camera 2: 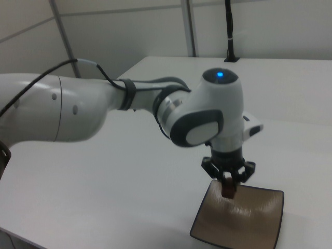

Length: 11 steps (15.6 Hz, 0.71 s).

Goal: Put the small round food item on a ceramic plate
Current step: 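Lower the food item onto the plate and open the gripper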

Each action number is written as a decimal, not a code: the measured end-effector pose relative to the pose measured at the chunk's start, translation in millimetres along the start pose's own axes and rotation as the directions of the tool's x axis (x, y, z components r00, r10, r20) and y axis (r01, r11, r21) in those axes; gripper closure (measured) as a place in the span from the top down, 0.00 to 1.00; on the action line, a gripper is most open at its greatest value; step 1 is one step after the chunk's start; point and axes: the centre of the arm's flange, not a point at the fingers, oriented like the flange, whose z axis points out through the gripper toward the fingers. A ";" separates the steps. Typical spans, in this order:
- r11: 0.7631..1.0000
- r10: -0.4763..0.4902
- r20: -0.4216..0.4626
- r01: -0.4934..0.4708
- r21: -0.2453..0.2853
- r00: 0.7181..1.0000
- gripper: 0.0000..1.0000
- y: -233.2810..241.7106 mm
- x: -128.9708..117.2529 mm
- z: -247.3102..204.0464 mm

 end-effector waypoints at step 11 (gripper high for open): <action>0.996 0.007 -0.026 -0.010 -0.085 1.000 0.28 8.9 -45.5 64.4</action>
